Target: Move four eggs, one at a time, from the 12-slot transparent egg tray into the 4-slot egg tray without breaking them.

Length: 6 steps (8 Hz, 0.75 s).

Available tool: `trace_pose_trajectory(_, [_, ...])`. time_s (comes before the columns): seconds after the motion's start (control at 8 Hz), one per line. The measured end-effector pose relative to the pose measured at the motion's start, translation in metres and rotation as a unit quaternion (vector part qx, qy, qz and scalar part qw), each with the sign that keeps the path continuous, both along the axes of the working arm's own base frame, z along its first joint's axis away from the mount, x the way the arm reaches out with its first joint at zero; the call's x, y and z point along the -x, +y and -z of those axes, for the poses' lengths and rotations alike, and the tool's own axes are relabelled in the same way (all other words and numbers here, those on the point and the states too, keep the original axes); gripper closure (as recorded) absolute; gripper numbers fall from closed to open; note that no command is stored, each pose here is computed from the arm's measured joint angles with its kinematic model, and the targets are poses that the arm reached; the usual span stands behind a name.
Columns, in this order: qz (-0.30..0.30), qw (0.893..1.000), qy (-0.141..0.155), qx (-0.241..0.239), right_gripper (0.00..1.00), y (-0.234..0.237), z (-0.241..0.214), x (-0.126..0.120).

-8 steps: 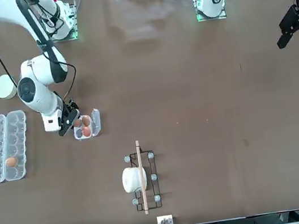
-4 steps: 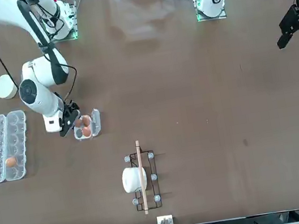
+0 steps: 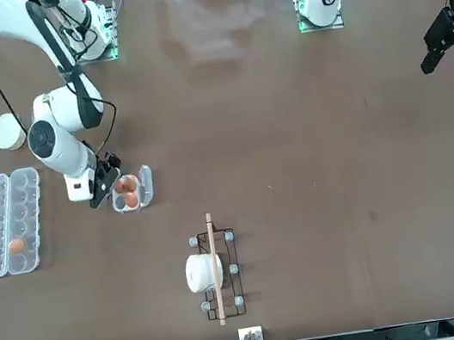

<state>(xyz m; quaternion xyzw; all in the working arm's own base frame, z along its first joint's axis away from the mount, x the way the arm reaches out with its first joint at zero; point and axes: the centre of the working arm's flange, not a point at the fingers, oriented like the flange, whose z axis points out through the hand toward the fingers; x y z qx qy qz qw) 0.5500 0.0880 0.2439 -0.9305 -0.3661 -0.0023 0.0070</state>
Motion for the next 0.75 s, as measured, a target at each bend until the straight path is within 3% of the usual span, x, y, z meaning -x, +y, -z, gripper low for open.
trace_pose_trajectory(0.38, [0.006, 1.000, -0.021, 0.005, 0.00, -0.063, -0.016, -0.020])
trace_pose_trajectory(0.75, [-0.072, 0.996, -0.051, 0.021, 0.00, -0.178, -0.042, -0.039])
